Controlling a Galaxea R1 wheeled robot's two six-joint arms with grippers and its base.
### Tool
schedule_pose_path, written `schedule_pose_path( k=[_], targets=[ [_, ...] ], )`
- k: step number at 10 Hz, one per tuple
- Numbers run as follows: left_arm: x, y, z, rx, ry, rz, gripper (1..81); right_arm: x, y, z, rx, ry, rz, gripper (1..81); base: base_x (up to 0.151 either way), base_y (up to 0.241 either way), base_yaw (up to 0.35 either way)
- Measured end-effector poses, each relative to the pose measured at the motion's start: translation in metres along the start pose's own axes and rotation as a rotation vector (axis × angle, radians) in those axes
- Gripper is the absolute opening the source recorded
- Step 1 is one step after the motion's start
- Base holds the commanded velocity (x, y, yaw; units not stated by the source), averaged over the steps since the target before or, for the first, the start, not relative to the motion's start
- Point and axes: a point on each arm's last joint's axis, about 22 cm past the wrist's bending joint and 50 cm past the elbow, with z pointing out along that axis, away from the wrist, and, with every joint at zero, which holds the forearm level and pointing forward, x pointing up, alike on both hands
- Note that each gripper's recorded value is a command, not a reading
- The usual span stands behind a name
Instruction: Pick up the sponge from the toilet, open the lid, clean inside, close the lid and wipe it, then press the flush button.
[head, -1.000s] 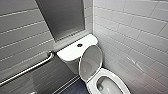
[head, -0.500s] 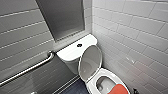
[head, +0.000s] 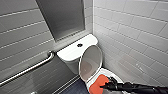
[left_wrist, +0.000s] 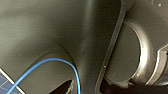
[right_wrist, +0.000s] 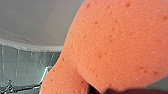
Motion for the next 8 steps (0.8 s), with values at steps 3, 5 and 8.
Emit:
schedule_pose_path(
  k=[3,5,8],
  targets=[
    [0.000,0.000,0.000,0.000,0.000,-0.001,81.1,0.014,-0.022,0.059,-0.011,-0.019,0.023,1.0,0.000,0.000,0.000],
    [0.000,0.000,0.000,0.000,-0.002,0.000,81.1,0.029,0.006,0.063,-0.060,0.031,0.204,1.0,0.000,0.000,0.000],
    [0.000,0.000,0.000,0.000,-0.001,-0.001,81.1,0.019,0.017,0.069,-0.027,0.096,0.332,1.0,0.000,0.000,0.000]
  ],
)
